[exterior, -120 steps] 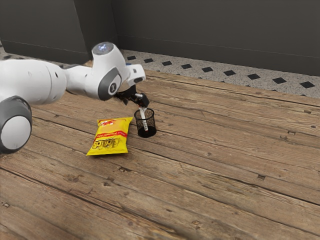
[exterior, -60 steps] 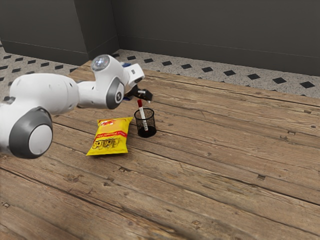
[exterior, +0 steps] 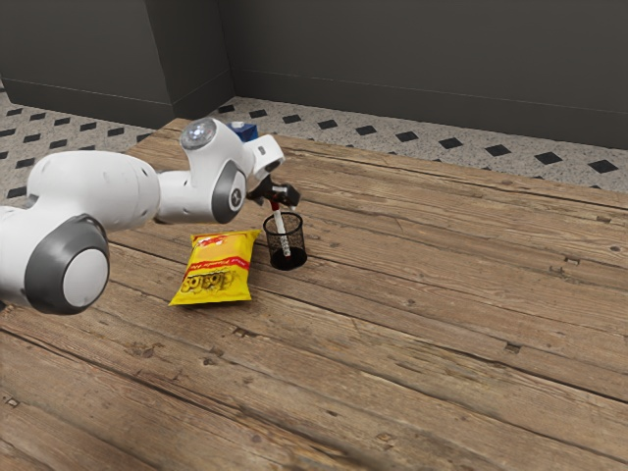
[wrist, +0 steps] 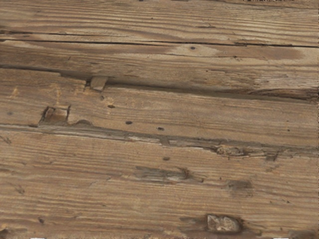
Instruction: Take the marker out of the pen holder and place it to the left of the pen holder.
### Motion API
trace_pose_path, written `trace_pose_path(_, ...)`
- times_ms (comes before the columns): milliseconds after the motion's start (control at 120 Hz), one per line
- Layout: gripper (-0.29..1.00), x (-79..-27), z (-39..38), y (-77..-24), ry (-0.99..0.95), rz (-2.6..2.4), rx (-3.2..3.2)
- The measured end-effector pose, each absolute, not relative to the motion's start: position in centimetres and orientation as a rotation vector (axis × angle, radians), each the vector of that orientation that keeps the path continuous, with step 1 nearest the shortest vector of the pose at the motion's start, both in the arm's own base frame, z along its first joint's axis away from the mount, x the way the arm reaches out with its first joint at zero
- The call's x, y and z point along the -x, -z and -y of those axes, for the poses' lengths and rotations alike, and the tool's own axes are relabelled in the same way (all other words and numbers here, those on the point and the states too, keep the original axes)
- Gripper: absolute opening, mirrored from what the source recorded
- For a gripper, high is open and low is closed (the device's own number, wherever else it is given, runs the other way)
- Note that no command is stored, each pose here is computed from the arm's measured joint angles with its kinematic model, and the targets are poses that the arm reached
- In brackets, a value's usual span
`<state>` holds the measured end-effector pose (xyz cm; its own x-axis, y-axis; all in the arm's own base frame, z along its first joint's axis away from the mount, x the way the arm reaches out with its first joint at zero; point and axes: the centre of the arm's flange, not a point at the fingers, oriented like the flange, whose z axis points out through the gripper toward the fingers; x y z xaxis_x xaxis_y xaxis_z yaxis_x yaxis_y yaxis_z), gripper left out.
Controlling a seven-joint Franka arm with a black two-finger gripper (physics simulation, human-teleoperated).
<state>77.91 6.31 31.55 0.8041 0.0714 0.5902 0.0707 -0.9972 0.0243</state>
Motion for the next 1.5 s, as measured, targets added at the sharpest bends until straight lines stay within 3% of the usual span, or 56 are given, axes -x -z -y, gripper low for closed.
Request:
trace_pose_path(308,0.15,-77.7,-6.4,-31.9,-0.975,-0.148,-2.962)
trace_pose_path(458,0.02,-77.7,-6.4,-31.9,-0.976,-0.148,-2.961)
trace_pose_path(758,-0.04,-75.6,-3.5,-35.4,-0.975,-0.103,-2.948)
trace_pose_path(1158,-0.05,-68.1,-5.5,-46.8,-1.064,-0.126,-2.934)
trace_pose_path(1500,-0.05,-64.0,-18.0,-42.2,-0.584,-0.331,-3.114)
